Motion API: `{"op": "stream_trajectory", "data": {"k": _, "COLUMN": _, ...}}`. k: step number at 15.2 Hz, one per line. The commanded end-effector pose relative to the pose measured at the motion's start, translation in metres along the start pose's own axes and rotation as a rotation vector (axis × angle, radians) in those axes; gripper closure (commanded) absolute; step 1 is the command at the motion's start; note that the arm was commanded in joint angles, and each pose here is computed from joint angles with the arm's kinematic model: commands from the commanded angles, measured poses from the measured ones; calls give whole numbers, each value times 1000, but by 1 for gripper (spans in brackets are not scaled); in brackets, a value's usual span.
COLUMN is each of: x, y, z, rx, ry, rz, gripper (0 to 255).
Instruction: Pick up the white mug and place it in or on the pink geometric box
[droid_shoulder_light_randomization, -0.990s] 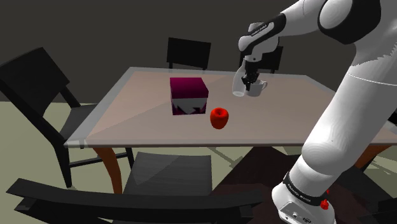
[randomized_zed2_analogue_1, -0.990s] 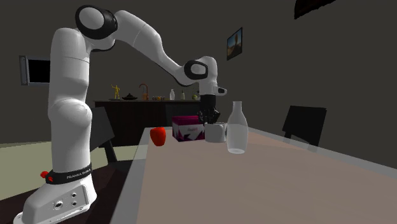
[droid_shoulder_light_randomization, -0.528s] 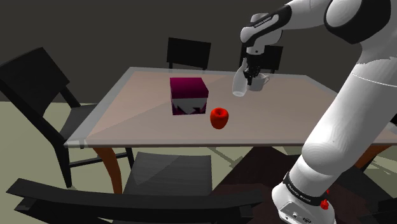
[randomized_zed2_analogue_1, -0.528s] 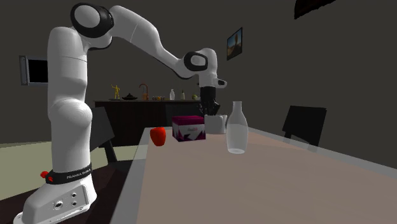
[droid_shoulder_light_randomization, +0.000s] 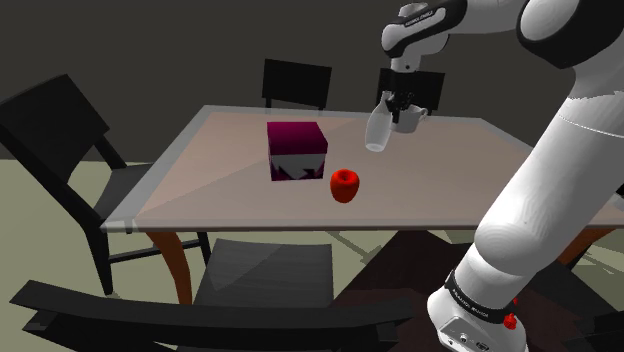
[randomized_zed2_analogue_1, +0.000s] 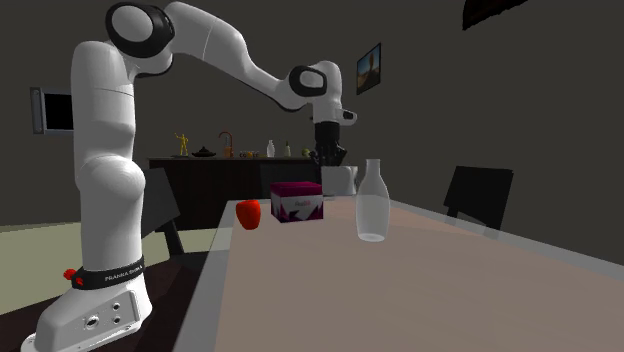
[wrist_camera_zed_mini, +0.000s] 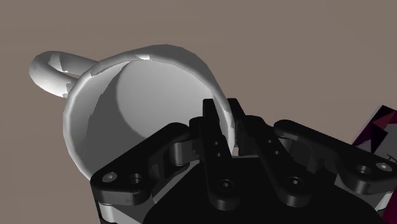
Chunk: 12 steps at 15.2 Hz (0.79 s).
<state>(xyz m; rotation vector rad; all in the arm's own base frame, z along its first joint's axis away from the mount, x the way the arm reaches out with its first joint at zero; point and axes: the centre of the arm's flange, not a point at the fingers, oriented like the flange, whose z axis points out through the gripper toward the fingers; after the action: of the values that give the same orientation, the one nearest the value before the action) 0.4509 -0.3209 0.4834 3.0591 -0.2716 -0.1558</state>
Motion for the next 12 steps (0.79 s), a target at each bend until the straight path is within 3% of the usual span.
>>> {"op": "stream_trajectory", "data": {"k": 1, "x": 0, "y": 0, "z": -11, "rx": 0, "ry": 0, "rz": 0, "gripper": 255}}
{"op": "stream_trajectory", "data": {"k": 12, "x": -6, "y": 5, "z": -68, "rx": 0, "ry": 0, "rz": 0, "gripper": 255}}
